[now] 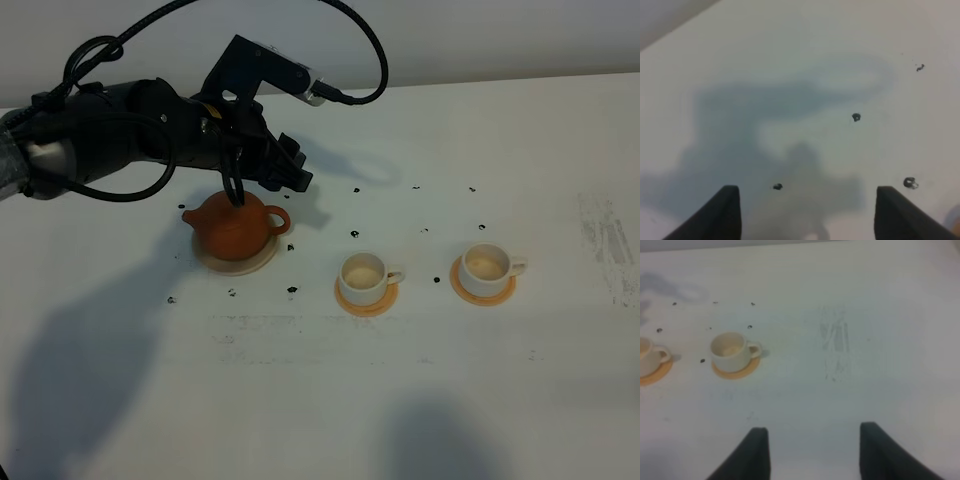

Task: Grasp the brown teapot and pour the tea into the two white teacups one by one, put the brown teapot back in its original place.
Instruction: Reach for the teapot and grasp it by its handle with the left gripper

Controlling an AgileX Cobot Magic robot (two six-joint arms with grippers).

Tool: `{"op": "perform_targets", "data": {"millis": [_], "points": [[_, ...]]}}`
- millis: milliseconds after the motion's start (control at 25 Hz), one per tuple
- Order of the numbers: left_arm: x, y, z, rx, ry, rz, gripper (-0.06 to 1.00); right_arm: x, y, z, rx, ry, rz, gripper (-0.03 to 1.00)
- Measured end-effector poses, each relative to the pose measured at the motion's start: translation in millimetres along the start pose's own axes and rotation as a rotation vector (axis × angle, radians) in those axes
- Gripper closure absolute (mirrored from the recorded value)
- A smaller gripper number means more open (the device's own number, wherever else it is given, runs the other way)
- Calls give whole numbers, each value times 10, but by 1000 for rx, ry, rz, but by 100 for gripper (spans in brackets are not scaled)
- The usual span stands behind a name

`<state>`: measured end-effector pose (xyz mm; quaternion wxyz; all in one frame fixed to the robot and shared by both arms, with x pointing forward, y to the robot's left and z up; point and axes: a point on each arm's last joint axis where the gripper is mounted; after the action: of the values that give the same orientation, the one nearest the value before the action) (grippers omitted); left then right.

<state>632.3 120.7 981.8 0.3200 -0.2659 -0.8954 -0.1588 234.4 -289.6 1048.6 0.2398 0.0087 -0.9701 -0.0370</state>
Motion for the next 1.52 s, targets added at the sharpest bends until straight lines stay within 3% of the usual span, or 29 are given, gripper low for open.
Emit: {"op": "perform_targets", "data": {"millis": [480, 960, 1520], "points": [[-271, 40, 80, 24, 47, 11, 38, 0, 0, 0, 0, 0, 0, 55], [-454, -135, -27, 179, 138, 95, 38, 0, 0, 0, 0, 0, 0, 55], [-588, -158, 145, 184, 229, 83, 38, 0, 0, 0, 0, 0, 0, 55]]}}
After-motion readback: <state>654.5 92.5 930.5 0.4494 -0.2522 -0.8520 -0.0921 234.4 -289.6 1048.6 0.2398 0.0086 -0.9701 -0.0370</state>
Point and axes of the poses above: a point on each arm's last joint axis where the gripper is mounted, x pointing back along that axis away from the gripper, y along the wrist's bending axis when the last joint is at zero, z = x × y, and after that the axes turned 1 degree about -x, right-handed
